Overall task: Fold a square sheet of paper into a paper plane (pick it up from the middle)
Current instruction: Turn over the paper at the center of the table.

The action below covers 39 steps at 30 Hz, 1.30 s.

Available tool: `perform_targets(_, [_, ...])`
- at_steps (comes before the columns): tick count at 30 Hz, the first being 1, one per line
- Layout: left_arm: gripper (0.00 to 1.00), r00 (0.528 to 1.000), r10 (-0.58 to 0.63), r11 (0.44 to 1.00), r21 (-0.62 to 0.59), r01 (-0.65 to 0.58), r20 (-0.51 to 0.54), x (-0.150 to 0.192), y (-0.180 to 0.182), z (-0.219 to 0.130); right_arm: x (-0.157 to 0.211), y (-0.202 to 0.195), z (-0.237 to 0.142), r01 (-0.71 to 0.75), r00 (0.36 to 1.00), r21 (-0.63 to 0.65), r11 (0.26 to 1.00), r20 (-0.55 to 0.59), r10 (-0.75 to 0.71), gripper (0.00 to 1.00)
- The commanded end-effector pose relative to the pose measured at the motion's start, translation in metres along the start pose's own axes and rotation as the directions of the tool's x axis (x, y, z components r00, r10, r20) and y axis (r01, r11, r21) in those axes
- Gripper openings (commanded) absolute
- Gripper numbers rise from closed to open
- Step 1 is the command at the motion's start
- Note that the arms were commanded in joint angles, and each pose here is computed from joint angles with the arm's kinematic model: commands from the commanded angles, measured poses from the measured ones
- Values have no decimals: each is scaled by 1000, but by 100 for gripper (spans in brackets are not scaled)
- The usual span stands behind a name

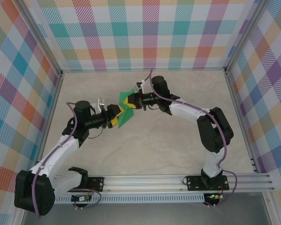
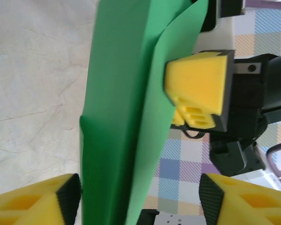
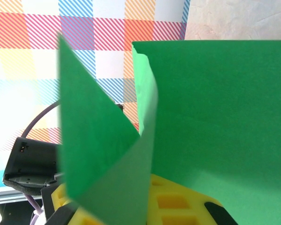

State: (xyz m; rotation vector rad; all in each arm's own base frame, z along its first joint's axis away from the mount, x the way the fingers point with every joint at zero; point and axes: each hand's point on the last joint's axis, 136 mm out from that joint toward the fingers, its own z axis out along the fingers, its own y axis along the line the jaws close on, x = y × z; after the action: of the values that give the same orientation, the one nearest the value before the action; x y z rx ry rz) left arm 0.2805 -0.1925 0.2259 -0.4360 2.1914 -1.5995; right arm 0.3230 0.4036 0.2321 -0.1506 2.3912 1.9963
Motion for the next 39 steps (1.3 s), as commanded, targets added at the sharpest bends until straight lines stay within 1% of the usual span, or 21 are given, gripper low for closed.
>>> perform_targets(1, [62,999,49,996,76,-50,21,-6,-23,-6,7,8,3,24,999,-35,999,-27,-25,11])
perform_targets(9, [39,999,48,997,55,-49,26,-3,-16,-8,12,6,3,16,999,-35,999,-34,-17,11])
perform_targets(12, [37,998,48,998,39,-49,29,-2,-12,-9,13,7,2,21,999,-37,999,-32,-22,11])
perform_targets(19, [19,998,48,999,21,-49,27,0,-8,-10,16,9,1,25,999,-38,999,-36,-26,12])
perform_targets(23, [13,999,40,999,7,-40,20,0,-4,-9,17,8,0,26,999,-34,999,-36,-28,13])
perform_targets(27, [11,999,36,999,-19,-36,20,1,1,-9,19,5,-2,32,999,-8,999,-31,-32,20])
perform_targets(31, [9,999,37,999,-37,-37,13,2,6,-9,20,2,-8,52,999,55,997,-7,-52,32])
perform_targets(35, [8,999,44,996,-76,-44,8,3,14,-9,19,-4,-14,53,998,129,990,28,-57,38])
perform_targets(37, [8,999,53,992,-111,-52,7,3,19,-10,18,-10,-20,53,996,180,982,55,-64,42])
perform_targets(39, [8,998,62,981,-184,-61,0,4,29,-13,17,-15,-28,53,993,241,969,90,-77,47])
